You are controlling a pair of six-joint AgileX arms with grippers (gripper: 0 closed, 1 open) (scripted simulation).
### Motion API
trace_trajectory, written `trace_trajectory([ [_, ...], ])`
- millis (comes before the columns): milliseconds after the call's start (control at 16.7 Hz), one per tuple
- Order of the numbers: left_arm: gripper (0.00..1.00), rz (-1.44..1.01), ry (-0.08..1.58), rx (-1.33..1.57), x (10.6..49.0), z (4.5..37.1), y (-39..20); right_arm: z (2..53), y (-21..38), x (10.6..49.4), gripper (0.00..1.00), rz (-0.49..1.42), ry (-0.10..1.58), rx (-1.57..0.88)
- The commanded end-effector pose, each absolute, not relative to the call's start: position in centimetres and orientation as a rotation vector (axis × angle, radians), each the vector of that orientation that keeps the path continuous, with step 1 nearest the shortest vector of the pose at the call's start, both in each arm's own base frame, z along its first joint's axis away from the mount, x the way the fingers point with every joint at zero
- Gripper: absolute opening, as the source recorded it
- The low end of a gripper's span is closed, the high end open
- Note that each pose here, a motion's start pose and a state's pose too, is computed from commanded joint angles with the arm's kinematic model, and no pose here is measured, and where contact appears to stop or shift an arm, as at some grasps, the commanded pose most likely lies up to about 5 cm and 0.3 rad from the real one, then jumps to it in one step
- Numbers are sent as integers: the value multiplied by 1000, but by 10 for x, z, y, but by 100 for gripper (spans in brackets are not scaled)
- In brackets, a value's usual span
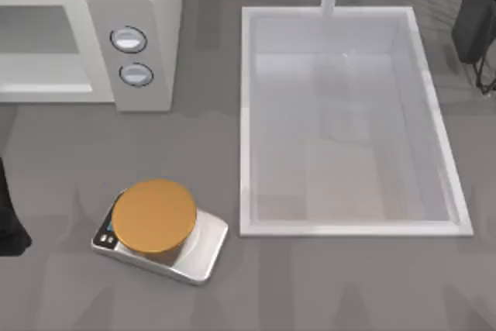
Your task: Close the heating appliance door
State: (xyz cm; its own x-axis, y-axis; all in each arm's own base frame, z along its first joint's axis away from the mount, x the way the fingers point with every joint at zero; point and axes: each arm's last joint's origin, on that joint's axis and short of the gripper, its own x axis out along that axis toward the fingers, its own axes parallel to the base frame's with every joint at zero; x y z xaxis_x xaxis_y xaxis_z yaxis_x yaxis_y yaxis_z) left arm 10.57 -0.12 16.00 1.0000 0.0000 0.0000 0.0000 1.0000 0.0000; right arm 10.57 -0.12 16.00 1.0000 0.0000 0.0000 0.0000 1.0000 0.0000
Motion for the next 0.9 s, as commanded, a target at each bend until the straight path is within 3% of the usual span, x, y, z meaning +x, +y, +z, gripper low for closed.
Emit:
trace_trajectory([
  [60, 100, 0, 0, 0, 106, 160, -1, 160, -1, 106, 100, 0, 0, 0],
  [840, 2, 0, 0, 0, 106, 160, -1, 160, -1, 106, 100, 0, 0, 0],
  [900, 0, 0, 0, 0, 106, 160, -1, 160, -1, 106, 100, 0, 0, 0],
])
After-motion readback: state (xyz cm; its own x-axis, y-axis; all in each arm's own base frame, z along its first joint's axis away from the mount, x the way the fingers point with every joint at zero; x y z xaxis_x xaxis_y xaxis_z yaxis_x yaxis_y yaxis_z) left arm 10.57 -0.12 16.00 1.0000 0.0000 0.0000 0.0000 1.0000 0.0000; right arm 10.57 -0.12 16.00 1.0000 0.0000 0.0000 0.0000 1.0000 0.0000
